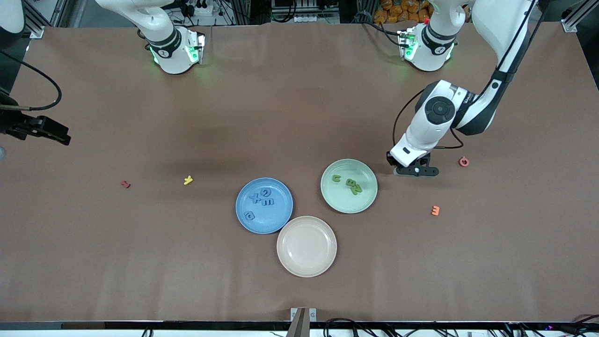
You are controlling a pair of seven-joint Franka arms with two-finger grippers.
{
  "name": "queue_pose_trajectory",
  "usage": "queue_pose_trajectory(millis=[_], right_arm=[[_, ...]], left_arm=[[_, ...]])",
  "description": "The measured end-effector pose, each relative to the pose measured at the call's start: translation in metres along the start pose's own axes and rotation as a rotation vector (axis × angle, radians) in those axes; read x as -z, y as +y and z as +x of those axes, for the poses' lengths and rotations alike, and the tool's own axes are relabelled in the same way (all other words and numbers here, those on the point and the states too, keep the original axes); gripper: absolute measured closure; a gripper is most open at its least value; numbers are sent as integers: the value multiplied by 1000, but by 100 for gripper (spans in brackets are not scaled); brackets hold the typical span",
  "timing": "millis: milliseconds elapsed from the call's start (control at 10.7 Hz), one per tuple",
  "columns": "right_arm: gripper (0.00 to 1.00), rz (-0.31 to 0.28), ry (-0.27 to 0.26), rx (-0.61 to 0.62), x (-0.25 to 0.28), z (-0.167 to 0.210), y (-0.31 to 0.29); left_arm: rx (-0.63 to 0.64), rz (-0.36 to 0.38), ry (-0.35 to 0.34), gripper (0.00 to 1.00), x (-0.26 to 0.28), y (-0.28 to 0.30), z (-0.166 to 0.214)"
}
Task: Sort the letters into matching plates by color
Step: 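Carry the green d to the green plate and open the left gripper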
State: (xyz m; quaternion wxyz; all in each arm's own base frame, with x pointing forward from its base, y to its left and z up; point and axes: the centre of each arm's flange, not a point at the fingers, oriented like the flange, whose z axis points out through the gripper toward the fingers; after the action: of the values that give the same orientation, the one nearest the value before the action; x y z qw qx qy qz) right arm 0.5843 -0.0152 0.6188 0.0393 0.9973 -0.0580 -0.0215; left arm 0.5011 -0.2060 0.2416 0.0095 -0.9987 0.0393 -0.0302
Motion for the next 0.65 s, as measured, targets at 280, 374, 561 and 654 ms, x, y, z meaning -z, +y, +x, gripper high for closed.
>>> queue_pose_trajectory(millis=[280, 374, 561, 654], right_arm=[[0, 0, 1, 0, 0, 0, 0], [0, 0, 1, 0, 0, 0, 0], [0, 0, 3, 0, 0, 0, 0], [0, 0, 3, 0, 0, 0, 0]], left_arm=[[16, -21, 28, 72, 22, 36, 12], [25, -34, 31, 72, 22, 50, 16], [51, -69, 29, 72, 15, 79, 27], [65, -88, 28, 72, 12, 93, 34]])
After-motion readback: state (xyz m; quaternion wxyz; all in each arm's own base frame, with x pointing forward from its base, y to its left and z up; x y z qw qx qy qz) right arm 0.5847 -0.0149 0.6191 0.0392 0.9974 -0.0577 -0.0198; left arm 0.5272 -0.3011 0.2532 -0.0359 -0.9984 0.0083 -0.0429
